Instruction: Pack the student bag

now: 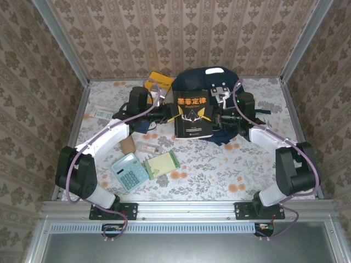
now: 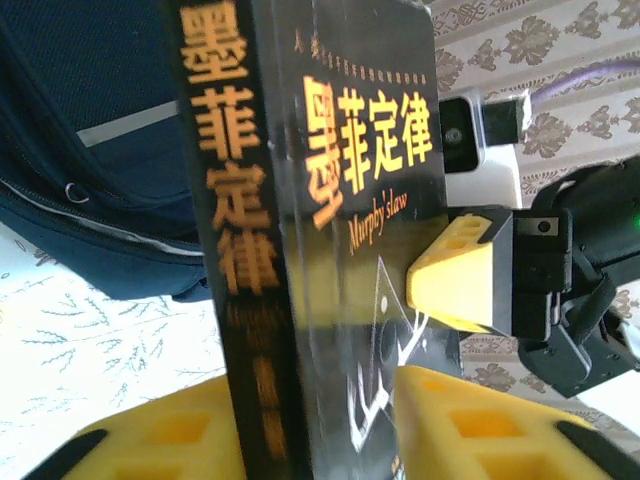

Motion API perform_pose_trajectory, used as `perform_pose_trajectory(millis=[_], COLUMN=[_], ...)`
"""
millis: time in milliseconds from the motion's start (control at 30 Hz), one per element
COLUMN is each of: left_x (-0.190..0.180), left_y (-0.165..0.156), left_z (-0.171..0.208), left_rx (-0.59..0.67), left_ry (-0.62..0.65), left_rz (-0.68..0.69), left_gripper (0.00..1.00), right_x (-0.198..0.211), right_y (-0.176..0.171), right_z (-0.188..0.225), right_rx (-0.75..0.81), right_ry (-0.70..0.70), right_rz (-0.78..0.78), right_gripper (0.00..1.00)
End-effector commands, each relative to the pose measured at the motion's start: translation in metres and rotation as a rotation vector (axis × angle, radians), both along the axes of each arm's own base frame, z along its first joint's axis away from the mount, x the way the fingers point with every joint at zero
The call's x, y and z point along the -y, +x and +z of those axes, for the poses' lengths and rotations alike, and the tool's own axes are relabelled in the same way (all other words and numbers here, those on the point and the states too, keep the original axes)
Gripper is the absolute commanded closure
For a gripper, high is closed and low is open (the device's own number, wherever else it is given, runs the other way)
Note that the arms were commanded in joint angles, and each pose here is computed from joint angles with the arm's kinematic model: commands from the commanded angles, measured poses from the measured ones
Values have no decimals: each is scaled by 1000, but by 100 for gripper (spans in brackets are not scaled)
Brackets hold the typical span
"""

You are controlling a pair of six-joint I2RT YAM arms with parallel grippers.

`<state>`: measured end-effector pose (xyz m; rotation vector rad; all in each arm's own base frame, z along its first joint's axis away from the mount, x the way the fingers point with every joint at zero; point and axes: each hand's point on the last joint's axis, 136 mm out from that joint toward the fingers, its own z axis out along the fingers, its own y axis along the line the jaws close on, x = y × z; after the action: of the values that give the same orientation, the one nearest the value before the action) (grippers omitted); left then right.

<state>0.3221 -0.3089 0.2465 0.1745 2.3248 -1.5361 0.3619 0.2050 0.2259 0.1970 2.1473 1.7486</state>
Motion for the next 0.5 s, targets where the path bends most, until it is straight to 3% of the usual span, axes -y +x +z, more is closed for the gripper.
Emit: perform_pose_trajectory(millis=[0,200,367,467], left_x=[4,22,53,78], left_y=[7,26,30,30], left_z=[17,-2,-30,-47], left_rx=[105,156,236,279], left_ry=[47,209,398,468], left_rz=[-26,-32,-125,-196], left_gripper=[51,47,48,51], right_x=[42,114,178,196], right_y=[5,-15,-48,-66], right_z=[2,-14,-17,-20], right_rx=[27,-43,-82,-116], right_ry=[-48,-205,-338,-418], right_rz=[-181,-485,-774,-844], right_gripper=[100,100,100,100])
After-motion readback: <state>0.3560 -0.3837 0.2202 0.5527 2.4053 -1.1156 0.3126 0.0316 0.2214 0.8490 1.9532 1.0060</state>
